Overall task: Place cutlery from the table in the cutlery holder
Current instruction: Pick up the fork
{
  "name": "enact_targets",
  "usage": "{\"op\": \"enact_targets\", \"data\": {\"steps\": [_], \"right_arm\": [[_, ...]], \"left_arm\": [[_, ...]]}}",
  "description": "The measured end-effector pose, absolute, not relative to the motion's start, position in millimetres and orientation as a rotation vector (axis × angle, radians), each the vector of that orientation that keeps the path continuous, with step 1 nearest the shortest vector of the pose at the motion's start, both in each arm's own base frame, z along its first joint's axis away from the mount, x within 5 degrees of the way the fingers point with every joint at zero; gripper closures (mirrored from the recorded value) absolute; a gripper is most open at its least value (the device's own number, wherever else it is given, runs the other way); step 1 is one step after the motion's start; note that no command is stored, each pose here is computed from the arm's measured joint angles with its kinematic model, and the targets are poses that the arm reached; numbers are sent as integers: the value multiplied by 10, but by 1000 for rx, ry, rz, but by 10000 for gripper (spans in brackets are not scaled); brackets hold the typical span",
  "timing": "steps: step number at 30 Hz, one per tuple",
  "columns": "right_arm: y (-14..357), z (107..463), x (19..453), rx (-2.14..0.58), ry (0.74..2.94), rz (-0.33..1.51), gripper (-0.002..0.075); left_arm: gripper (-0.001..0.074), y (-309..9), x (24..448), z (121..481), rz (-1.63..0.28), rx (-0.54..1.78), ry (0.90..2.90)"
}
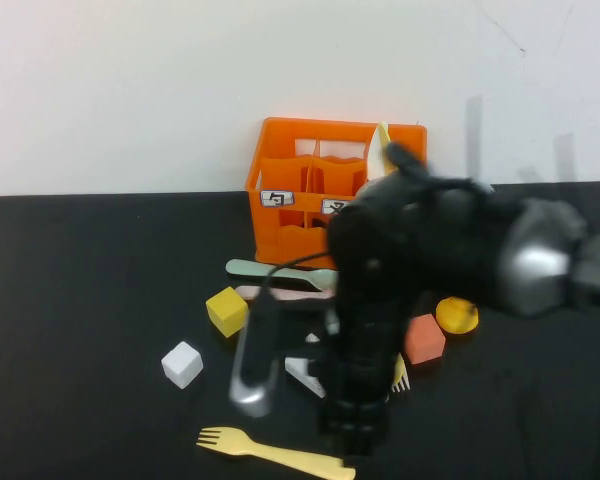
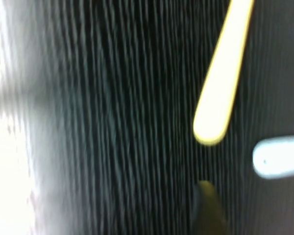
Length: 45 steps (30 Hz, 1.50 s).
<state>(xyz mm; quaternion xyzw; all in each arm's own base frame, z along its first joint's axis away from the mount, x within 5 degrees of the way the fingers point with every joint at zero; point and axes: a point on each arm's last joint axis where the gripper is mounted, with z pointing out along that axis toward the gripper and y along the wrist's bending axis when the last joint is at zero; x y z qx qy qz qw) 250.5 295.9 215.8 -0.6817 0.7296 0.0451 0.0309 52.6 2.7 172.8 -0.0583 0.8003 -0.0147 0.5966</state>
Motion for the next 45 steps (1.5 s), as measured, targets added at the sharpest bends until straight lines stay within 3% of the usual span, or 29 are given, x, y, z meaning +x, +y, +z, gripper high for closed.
{"op": "enact_targets", "data": {"steps": [5, 19, 30, 38, 43, 45], "right_arm": [[3258, 1994, 2611, -2112, 2228, 142, 279], [3695, 1458, 2721, -2129, 2270, 133, 283], [3725, 1296, 2730, -2117, 2314, 124, 404], [3740, 1281, 2742, -2092, 2329, 124, 439], [3756, 1279, 2759, -2014, 2367, 125, 596], [3759, 1280, 2761, -1978, 2394, 127, 607]], "left_arm": [[736, 27, 526, 1728, -34, -135, 1858], [736, 27, 526, 1728, -34, -135, 1858], [736, 27, 526, 1728, -34, -135, 1858], [736, 27, 526, 1726, -36, -138, 1859], [736, 27, 526, 1726, -36, -138, 1859], [736, 27, 526, 1726, -36, -138, 1859]]}}
